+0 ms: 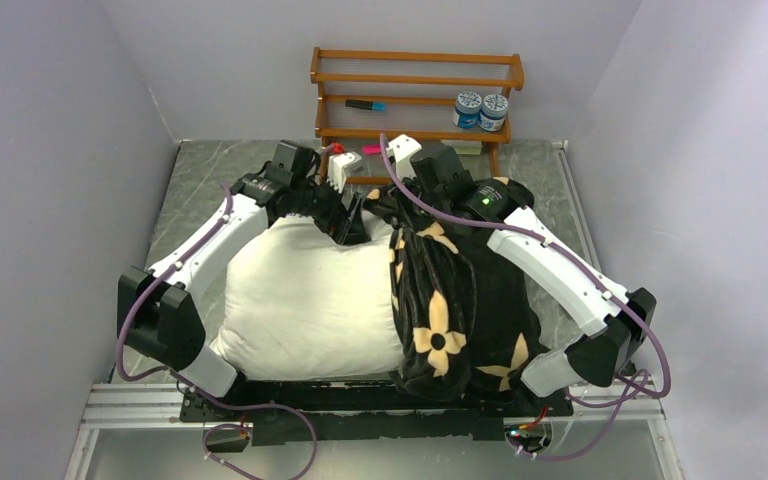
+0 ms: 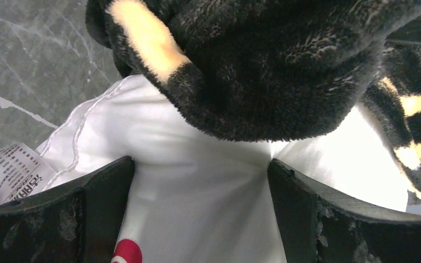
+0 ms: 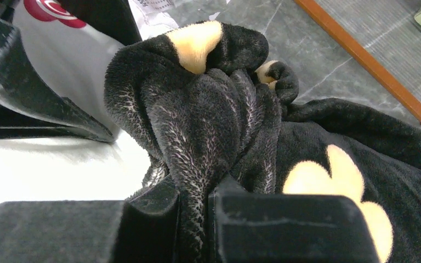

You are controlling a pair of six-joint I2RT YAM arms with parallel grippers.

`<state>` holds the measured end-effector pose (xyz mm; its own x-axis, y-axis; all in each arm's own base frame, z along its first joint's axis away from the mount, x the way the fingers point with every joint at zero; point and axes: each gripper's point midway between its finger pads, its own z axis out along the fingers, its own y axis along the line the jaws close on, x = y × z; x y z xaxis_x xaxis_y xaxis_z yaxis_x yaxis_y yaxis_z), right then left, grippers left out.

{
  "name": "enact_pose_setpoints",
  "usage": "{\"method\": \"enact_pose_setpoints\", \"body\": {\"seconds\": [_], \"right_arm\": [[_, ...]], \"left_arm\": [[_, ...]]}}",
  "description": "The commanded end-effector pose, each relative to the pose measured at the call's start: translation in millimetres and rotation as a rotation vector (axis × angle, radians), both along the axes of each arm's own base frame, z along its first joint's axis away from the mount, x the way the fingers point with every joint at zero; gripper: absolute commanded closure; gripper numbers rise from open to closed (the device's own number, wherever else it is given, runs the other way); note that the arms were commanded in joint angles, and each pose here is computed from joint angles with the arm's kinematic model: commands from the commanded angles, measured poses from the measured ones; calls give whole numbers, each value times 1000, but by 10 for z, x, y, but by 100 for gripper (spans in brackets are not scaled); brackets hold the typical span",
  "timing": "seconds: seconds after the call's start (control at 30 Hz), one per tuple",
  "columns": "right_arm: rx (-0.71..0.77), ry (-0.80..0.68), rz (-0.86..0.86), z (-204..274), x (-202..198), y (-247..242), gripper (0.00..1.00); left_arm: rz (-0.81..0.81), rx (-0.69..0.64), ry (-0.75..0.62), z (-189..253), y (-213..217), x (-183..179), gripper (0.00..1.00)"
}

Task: Remove the pillowcase from the pillow
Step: Remove the pillow from the pillowcase.

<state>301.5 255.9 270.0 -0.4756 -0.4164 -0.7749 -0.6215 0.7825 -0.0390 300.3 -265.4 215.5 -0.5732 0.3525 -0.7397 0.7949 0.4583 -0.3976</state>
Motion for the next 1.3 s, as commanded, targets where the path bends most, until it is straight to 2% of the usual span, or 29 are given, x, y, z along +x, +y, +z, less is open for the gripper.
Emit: {"method": "enact_pose_setpoints", "body": {"seconds": [0.0,0.1,0.13,0.17,0.23,0.3,0.63,0.93,1.27], "right_arm": [[186,-188,-1,716,117,131,100],[180,-195,-14,716,141,115,100],[174,-201,-25,718,154,91,100],[163,-207,-37,713,165,64,100],[140,-222,-68,710,199,-7,100],[118,-239,-112,719,239,-96,100],[13,-314,-277,840,465,-553,100],[-25,-336,-406,957,694,-946,100],[1,-359,-488,1189,997,-1196,100]], "left_arm": [[-140,-18,29,-35,-161,-381,5],[-142,-15,35,-53,-194,-411,15],[-134,-12,29,-34,-188,-393,25],[-126,-7,18,-5,-181,-379,36],[-106,5,-6,56,-154,-339,71],[-75,26,-33,111,-112,-294,93],[226,149,-126,367,421,-38,95],[371,217,-175,583,830,-192,95],[573,336,-157,498,1349,-310,95]]}}
